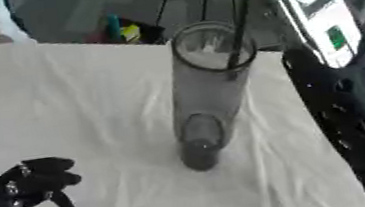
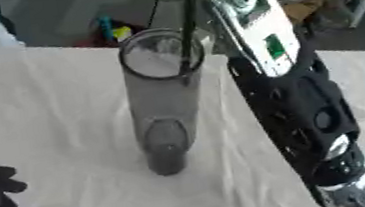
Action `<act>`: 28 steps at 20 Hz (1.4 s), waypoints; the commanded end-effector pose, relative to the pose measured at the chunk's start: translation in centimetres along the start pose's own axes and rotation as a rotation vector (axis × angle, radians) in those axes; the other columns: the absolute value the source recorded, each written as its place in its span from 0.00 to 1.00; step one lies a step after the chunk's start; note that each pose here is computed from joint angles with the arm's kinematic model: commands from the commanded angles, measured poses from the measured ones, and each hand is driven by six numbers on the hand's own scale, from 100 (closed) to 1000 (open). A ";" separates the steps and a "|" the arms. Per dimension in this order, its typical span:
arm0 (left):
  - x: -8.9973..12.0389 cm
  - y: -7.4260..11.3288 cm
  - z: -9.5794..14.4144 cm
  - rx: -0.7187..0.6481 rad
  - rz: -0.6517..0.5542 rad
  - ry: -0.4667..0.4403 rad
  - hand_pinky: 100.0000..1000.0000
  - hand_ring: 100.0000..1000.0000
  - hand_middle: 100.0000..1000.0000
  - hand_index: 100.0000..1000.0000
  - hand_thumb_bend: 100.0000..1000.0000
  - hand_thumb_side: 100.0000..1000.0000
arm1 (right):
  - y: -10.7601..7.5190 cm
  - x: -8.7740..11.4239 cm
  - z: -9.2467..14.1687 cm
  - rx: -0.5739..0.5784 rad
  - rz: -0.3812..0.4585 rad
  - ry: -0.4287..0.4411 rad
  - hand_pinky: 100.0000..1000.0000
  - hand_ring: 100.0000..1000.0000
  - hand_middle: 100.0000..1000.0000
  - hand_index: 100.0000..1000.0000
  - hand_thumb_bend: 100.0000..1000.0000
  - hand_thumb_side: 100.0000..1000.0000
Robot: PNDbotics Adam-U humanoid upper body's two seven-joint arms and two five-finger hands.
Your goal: Arrange flowers into the vase.
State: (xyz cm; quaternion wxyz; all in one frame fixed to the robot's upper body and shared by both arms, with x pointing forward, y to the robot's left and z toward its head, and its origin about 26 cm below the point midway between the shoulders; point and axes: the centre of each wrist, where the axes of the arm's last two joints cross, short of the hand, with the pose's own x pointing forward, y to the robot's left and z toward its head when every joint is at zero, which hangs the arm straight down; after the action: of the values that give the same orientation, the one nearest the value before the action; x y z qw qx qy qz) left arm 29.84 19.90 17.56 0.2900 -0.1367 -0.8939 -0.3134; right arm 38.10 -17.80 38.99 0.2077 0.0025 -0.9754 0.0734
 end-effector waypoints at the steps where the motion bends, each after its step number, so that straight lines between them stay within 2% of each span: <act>1: 0.6 0.1 -0.4 -0.011 -0.013 -0.024 0.43 0.69 0.73 0.69 0.00 1.00 | -0.7 0.5 -0.5 0.002 0.049 -0.027 0.06 0.39 0.00 0.08 0.00 0.81; 5: 0.6 0.1 -0.4 -0.013 -0.013 -0.023 0.43 0.69 0.73 0.69 0.00 1.00 | -0.8 0.2 -0.3 -0.001 0.058 -0.012 0.09 0.43 0.00 0.10 0.00 0.82; 17: 0.5 0.1 -0.4 -0.020 -0.014 -0.019 0.43 0.69 0.74 0.69 0.00 1.00 | -1.1 -0.1 0.1 0.026 0.084 0.022 0.18 0.57 0.09 0.20 0.00 0.85; 21: 0.5 0.1 -0.3 -0.023 -0.015 -0.015 0.43 0.70 0.74 0.69 0.00 1.00 | -1.5 -0.1 0.2 0.050 0.137 0.045 0.20 0.62 0.11 0.21 0.00 0.83; 28: 0.5 0.1 -0.2 -0.025 -0.017 -0.010 0.43 0.70 0.74 0.69 0.00 1.00 | -2.4 -0.1 0.4 0.079 0.248 0.067 0.21 0.63 0.11 0.22 0.00 0.81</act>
State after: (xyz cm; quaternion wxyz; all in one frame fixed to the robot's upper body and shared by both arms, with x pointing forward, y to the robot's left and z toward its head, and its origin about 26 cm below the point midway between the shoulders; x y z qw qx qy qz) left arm 29.83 19.90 17.54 0.2922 -0.1352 -0.8902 -0.3221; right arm 38.74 -19.59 37.73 0.2481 -0.0916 -0.9555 0.1305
